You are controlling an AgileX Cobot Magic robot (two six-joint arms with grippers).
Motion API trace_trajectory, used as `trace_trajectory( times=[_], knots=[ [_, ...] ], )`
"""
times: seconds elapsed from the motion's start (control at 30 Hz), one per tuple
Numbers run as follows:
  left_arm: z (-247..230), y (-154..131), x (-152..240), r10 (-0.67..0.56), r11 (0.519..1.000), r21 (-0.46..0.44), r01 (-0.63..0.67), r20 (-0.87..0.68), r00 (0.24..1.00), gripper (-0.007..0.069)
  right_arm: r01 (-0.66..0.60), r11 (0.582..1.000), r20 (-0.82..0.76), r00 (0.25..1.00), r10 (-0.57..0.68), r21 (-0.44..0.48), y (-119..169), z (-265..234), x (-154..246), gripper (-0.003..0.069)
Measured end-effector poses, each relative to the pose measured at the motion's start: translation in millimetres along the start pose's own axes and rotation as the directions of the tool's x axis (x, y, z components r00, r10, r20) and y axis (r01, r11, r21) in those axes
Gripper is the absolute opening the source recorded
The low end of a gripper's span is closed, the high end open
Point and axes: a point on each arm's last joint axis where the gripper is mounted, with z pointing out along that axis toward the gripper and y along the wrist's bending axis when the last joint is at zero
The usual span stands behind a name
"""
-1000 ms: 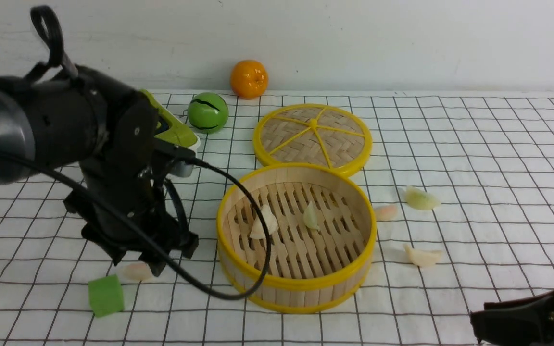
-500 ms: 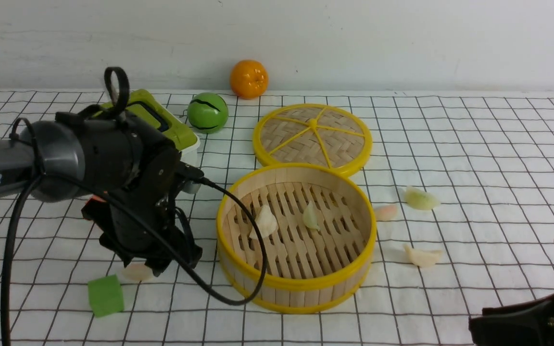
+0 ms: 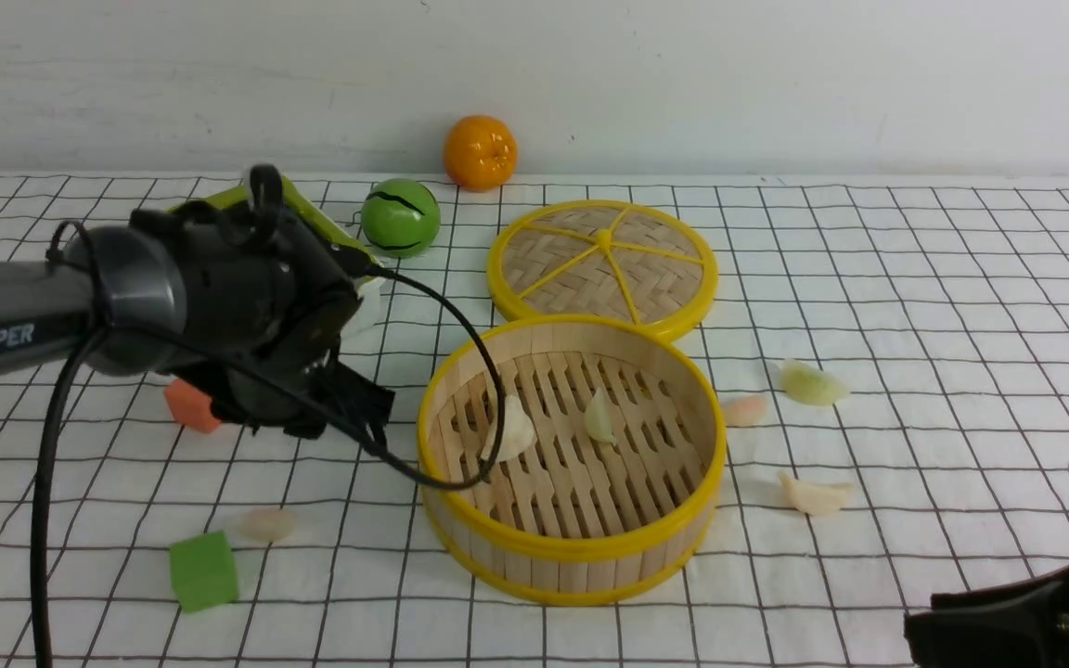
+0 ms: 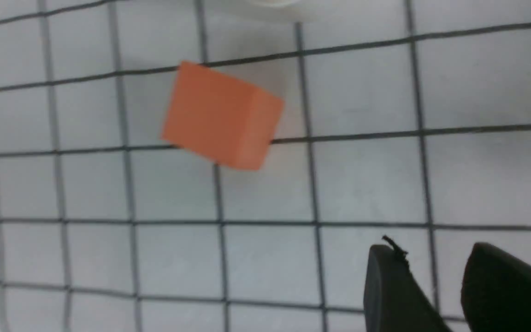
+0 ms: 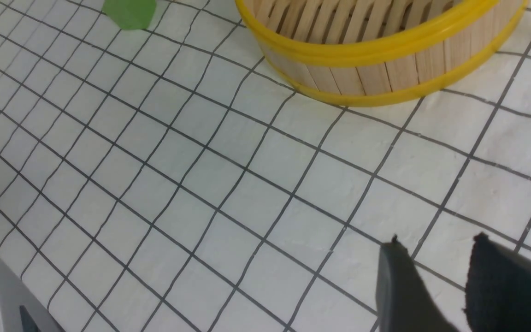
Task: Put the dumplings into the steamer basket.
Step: Use the left arm to grab a dumpling
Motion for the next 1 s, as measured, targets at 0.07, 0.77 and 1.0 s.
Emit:
trace_trajectory(
  times=[0.07,0.77,1.0],
  knots=[
    [-8,4,-1,0.007,1.0,-0.011,-0.007,-0.035,0.999,0.0227,0.001,1.0,0.0,1.0,-0.001,0.0,0,0,0,0.022],
    [30,-9,25,0.078,0.976,0.219,0.003,-0.357,0.931,-0.0013,0.01,1.0,0.001,1.0,-0.01,0.003,0,0,0,0.022],
    [39,-8,10,-0.025,0.982,0.177,0.061,-0.201,0.979,-0.0013,0.023,1.0,0.001,1.0,-0.023,0.003,0,0,0,0.0224]
  ],
)
